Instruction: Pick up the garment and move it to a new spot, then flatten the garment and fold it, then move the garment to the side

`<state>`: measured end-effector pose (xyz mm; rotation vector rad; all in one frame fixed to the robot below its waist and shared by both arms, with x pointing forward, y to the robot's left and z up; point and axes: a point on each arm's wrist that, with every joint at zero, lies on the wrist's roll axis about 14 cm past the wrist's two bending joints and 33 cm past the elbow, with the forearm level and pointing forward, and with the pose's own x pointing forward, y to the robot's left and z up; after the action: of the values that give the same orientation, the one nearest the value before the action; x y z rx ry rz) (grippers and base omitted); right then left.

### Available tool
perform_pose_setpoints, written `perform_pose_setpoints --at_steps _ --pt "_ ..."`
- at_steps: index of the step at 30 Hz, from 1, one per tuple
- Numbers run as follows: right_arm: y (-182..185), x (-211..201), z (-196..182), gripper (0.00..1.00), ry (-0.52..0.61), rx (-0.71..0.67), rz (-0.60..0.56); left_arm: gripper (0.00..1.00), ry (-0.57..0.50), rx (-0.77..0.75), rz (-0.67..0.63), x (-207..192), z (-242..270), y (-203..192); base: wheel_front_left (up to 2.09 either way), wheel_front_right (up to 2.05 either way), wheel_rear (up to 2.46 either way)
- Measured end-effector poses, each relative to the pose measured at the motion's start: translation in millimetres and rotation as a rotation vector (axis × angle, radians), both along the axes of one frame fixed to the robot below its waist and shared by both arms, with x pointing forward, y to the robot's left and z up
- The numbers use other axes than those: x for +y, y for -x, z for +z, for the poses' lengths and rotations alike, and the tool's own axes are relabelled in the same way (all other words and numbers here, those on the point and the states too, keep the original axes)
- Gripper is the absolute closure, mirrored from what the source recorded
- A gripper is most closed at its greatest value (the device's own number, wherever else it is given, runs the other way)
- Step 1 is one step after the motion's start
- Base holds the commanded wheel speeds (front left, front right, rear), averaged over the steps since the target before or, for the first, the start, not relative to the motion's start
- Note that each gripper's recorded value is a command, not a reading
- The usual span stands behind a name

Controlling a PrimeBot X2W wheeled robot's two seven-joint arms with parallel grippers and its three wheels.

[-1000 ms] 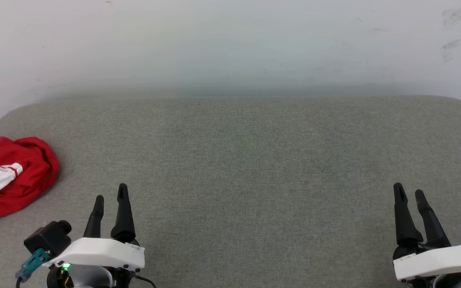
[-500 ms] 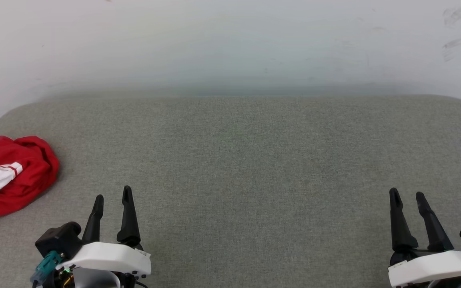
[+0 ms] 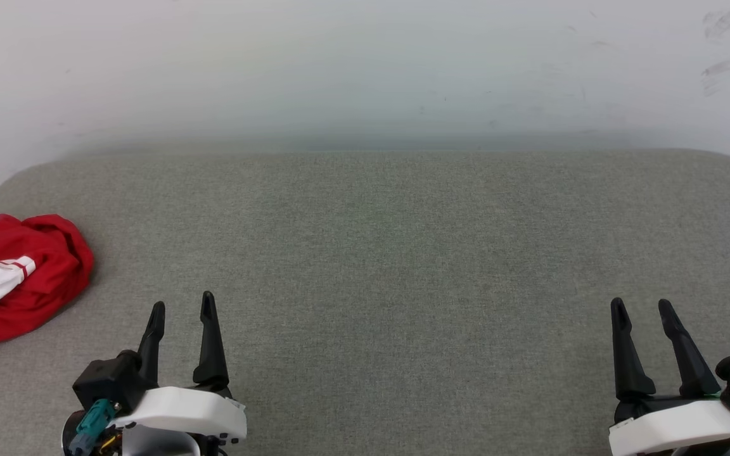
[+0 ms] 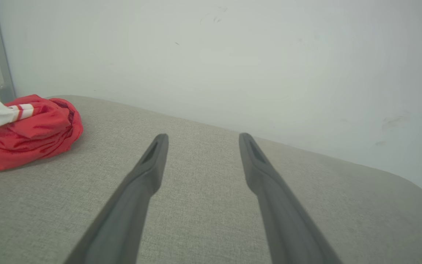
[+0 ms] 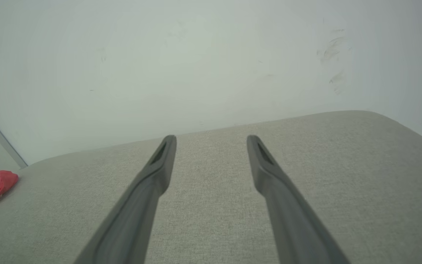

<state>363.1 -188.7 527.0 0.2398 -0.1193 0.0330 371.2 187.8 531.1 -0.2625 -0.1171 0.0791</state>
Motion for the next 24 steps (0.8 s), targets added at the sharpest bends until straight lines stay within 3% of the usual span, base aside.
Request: perform_pose_setpoints --at_steps 24 --pt "3.6 7.4 6.1 0.0 0.191 -0.043 0.018 0.0 -0.177 -0.037 -0.004 -7.1 4.4 4.9 0.0 0.0 0.0"
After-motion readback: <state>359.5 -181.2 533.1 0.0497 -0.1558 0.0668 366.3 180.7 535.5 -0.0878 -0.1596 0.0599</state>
